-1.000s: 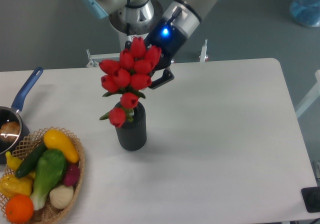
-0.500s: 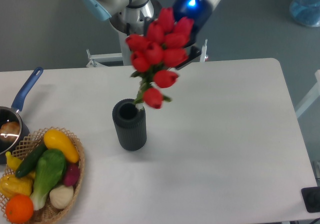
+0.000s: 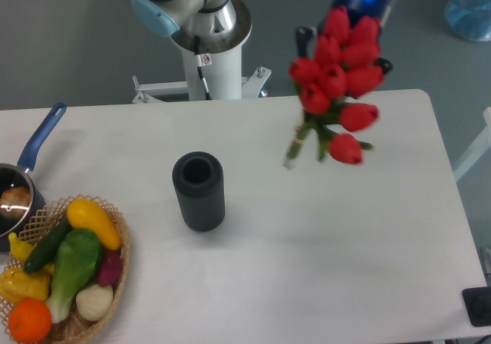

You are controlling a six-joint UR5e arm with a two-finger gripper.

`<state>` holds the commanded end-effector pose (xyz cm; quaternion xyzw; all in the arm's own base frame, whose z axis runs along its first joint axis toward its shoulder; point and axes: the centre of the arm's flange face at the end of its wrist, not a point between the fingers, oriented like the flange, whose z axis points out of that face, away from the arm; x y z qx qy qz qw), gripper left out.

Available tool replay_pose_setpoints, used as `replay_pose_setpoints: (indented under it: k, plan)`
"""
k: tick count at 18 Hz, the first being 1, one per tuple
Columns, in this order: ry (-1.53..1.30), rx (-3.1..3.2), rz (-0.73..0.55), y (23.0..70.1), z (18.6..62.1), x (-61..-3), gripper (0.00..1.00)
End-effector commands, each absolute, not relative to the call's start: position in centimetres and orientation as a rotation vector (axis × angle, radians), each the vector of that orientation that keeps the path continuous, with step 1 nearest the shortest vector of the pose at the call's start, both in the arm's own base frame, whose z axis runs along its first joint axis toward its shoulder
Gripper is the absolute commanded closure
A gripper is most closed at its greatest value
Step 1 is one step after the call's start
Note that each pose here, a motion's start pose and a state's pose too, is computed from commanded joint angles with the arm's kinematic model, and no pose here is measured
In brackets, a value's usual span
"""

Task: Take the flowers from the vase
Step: 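Carry the held tulips away from the vase, holding them raised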

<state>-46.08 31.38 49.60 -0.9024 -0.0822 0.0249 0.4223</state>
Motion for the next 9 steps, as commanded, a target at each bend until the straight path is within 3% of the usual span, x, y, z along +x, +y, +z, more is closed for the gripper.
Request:
replay_pose_setpoints:
  k: [9]
  plan:
    - [-0.315,-2.637,0.205,29.4,42.6,-50.5,1.00]
